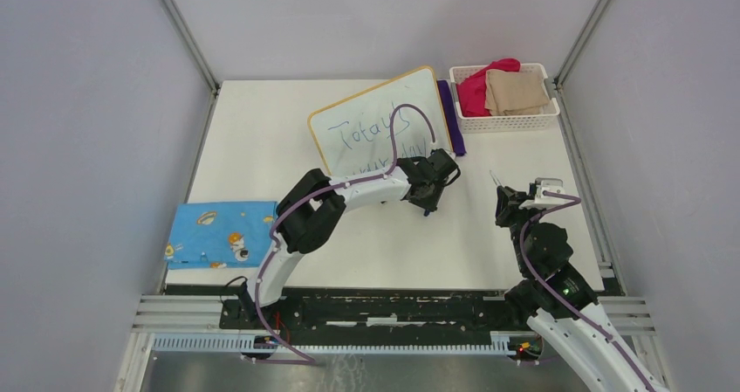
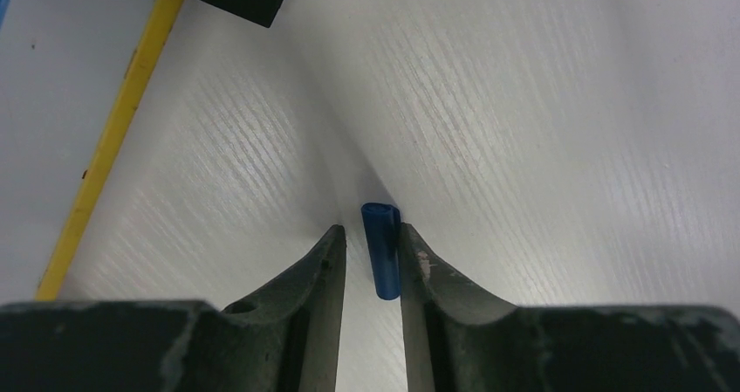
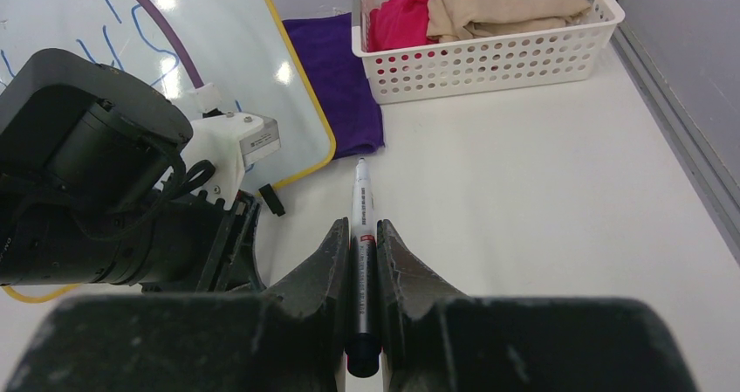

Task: Write a sentence on the whiteboard
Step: Close the whiteboard marker at the center of the board.

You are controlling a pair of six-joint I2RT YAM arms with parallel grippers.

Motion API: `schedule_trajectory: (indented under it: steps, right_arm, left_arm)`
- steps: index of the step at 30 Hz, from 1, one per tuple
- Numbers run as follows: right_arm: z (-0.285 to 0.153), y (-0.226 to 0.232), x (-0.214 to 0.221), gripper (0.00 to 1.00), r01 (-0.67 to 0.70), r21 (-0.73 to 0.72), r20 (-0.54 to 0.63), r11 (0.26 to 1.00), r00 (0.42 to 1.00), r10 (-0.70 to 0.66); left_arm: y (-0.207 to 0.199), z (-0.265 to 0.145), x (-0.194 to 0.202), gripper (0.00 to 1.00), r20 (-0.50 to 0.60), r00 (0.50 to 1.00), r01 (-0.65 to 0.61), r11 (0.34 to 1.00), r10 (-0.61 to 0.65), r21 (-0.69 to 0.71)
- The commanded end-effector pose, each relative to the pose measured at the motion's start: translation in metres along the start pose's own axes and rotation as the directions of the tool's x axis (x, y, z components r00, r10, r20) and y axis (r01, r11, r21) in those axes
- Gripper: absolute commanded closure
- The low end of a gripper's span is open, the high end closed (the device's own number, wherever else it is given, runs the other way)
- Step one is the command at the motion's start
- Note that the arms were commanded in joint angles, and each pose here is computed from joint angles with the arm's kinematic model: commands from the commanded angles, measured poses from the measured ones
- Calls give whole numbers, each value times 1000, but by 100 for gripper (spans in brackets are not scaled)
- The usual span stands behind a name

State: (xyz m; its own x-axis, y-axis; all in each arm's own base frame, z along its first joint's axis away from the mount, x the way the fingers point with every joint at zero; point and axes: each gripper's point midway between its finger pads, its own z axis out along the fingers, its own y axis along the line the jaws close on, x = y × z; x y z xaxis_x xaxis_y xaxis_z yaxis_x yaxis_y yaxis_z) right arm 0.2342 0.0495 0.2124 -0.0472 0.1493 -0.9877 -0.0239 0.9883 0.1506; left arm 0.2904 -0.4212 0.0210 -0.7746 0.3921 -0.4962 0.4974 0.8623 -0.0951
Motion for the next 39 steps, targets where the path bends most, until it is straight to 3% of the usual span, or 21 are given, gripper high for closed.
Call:
schedule_trajectory:
  steps: [1, 7, 12, 16, 24, 32, 39]
  right_arm:
    - [1, 0, -9, 100, -15, 6, 38, 1000, 999, 15]
    - [1, 1, -9, 100, -17, 2, 38, 1000, 999, 17]
    - [2, 2, -8, 100, -19, -2, 36, 1000, 999, 19]
    - [2, 4, -7, 100, -20, -9, 31, 1000, 999, 20]
    - [2, 6, -7, 100, -23, -18, 30, 1000, 999, 23]
    - [2, 7, -9, 100, -23, -24, 30, 999, 999, 24]
    - [1, 6, -10, 100, -24, -21, 32, 999, 999, 25]
  left_arm:
    - [6, 2, 6, 66, -35, 997, -65, 998, 64, -14]
    - [15, -7, 16, 81, -38, 999, -34, 998, 32, -44]
    - [21, -25, 30, 87, -12, 996, 86, 995, -87, -44]
    - [16, -43, 44, 86, -13, 990, 141, 990, -141, -17]
    - [11, -52, 85, 80, -105, 990, 94, 995, -95, -22]
    - [14, -61, 82, 62, -129, 991, 18, 999, -22, -33]
    - [12, -58, 85, 58, -189, 981, -46, 999, 41, -23]
